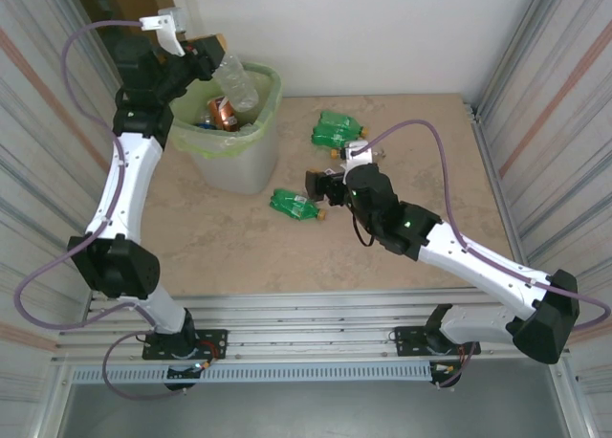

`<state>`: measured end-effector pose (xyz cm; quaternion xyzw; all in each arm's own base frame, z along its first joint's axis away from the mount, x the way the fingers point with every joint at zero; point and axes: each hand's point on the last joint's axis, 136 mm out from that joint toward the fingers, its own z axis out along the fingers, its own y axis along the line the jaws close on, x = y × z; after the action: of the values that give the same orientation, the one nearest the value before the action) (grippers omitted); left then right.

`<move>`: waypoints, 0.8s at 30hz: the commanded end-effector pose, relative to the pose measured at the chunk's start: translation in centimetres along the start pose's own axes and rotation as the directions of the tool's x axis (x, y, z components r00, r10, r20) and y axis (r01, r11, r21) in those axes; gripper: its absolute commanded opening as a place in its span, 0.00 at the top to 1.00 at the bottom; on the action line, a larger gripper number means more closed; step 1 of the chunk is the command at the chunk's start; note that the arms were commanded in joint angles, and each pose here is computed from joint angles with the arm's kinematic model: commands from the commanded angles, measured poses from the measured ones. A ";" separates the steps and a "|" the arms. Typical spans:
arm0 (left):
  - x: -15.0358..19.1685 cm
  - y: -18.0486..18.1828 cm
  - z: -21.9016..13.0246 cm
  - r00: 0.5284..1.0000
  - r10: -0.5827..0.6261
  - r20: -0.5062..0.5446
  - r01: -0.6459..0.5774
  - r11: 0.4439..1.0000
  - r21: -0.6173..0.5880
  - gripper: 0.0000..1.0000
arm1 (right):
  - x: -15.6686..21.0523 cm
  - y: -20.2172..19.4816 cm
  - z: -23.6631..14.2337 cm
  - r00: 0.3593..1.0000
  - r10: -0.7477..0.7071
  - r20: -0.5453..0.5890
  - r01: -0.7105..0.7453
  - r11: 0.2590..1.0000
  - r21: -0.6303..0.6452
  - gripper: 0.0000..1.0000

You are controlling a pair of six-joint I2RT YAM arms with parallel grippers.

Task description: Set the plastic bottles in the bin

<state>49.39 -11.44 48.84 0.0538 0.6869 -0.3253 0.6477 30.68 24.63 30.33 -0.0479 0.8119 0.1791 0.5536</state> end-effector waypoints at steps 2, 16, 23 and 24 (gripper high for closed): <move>-0.6 2.8 0.1 0.998 0.064 -0.003 -0.064 0.992 -0.107 1.00 | 0.9 -4.3 0.4 0.990 0.141 -0.027 -0.135 0.979 0.155 0.02; 8.0 9.2 3.9 0.970 -0.063 -0.236 0.022 0.985 -0.172 0.94 | 5.7 -5.6 2.9 0.961 0.136 -0.242 -0.084 0.973 0.214 0.02; 10.8 10.5 4.9 0.948 -0.107 -0.299 0.057 0.984 -0.172 0.68 | 9.6 -2.8 5.5 0.911 0.022 -0.412 0.017 0.996 0.092 0.02; 11.0 10.6 4.9 0.947 -0.110 -0.303 0.058 0.983 -0.174 0.62 | 10.2 -2.5 5.8 0.904 0.006 -0.427 0.032 0.996 0.082 0.02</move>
<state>57.21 -9.69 33.12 0.0058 0.8157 -0.2823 0.5050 32.94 23.81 19.06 -0.0210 0.9144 0.1174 0.3868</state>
